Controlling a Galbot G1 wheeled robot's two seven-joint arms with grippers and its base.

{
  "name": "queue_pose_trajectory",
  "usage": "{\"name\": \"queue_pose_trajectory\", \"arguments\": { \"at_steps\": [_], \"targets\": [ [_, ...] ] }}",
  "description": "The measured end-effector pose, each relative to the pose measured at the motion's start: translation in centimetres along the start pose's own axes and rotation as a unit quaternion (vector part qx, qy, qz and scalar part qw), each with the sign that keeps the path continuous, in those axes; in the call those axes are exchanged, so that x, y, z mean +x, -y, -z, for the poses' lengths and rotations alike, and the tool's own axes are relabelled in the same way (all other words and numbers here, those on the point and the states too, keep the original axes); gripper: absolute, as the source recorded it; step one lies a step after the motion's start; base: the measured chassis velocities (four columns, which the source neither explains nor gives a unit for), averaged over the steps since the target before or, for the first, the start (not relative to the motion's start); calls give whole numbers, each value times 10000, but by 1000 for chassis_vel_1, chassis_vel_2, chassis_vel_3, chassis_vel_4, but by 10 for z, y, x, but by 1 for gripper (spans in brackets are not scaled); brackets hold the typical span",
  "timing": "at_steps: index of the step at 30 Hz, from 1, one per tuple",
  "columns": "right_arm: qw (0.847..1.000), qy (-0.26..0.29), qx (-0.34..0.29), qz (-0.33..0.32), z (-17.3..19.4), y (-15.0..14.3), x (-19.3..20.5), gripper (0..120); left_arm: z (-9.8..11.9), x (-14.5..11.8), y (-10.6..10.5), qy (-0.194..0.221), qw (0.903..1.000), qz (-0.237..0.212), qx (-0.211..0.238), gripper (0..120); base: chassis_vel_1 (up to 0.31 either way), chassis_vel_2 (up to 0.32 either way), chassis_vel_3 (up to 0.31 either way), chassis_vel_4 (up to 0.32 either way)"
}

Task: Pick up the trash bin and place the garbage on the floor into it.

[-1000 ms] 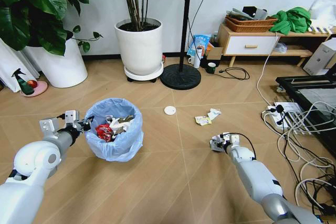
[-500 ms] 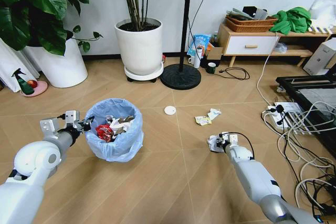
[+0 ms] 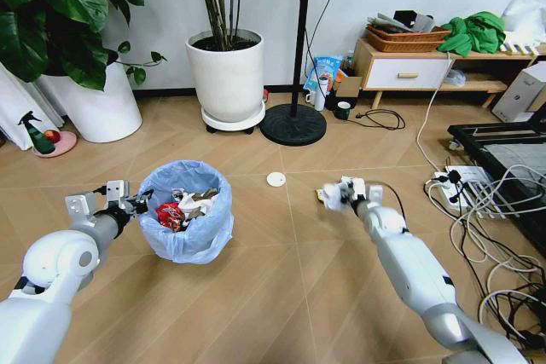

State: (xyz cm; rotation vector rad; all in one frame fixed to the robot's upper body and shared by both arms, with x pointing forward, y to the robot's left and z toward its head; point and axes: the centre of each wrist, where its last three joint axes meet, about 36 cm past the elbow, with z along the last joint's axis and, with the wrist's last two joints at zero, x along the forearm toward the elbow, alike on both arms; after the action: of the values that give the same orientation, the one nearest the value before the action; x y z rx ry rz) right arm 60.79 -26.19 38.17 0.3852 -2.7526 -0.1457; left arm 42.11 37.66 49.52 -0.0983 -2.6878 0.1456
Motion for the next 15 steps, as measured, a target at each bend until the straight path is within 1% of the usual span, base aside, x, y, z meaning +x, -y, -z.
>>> {"name": "queue_pose_trajectory", "arguments": {
  "at_steps": [1, 2, 4, 5, 7, 8, 9, 10, 12, 13, 15],
  "targets": [
    [9992, 228, 13, 321, 26, -19, 3, 0, -1, -1, 1, -14, 10000, -8, -5, 0, 0, 0, 0, 0],
    [9992, 228, 13, 321, 26, -19, 3, 0, -1, -1, 1, -14, 10000, -8, -5, 0, 0, 0, 0, 0],
    [9940, 575, -17, 931, 64, -55, 12, 0, -2, -4, 4, -45, 10000, -57, -17, 0, 0, 0, 0, 0],
    [9940, 575, -17, 931, 64, -55, 12, 0, -2, -4, 4, -45, 10000, -57, -17, 0, 0, 0, 0, 0],
    [9841, 812, -168, 1573, 95, -93, 17, 0, -1, -7, 8, -50, 9999, -125, -34, 0, 0, 0, 0, 0],
    [9794, 862, -223, 1810, 104, -107, 20, 0, -1, -9, 9, -49, 9999, -148, -36, 0, 0, 0, 0, 0],
    [9756, 892, -246, 1993, 111, -117, 22, 0, 0, -10, 10, -51, 9998, -167, -38, 0, 0, 0, 0, 0],
    [9756, 892, -246, 1993, 111, -117, 22, 0, 0, -10, 10, -51, 9998, -167, -38, 0, 0, 0, 0, 0],
    [9652, 903, -271, 2441, 122, -145, 28, 0, 1, -13, 13, -51, 9997, -219, -43, 0, 0, 0, 0, 0],
    [9555, 891, -200, 2805, 128, -169, 36, 0, 2, -15, 16, -59, 9996, -263, -55, 0, 0, 0, 0, 0],
    [9492, 876, -107, 3021, 129, -185, 42, 0, 3, -16, 17, -66, 9995, -285, -68, 0, 0, 0, 0, 0]
  ]
}}
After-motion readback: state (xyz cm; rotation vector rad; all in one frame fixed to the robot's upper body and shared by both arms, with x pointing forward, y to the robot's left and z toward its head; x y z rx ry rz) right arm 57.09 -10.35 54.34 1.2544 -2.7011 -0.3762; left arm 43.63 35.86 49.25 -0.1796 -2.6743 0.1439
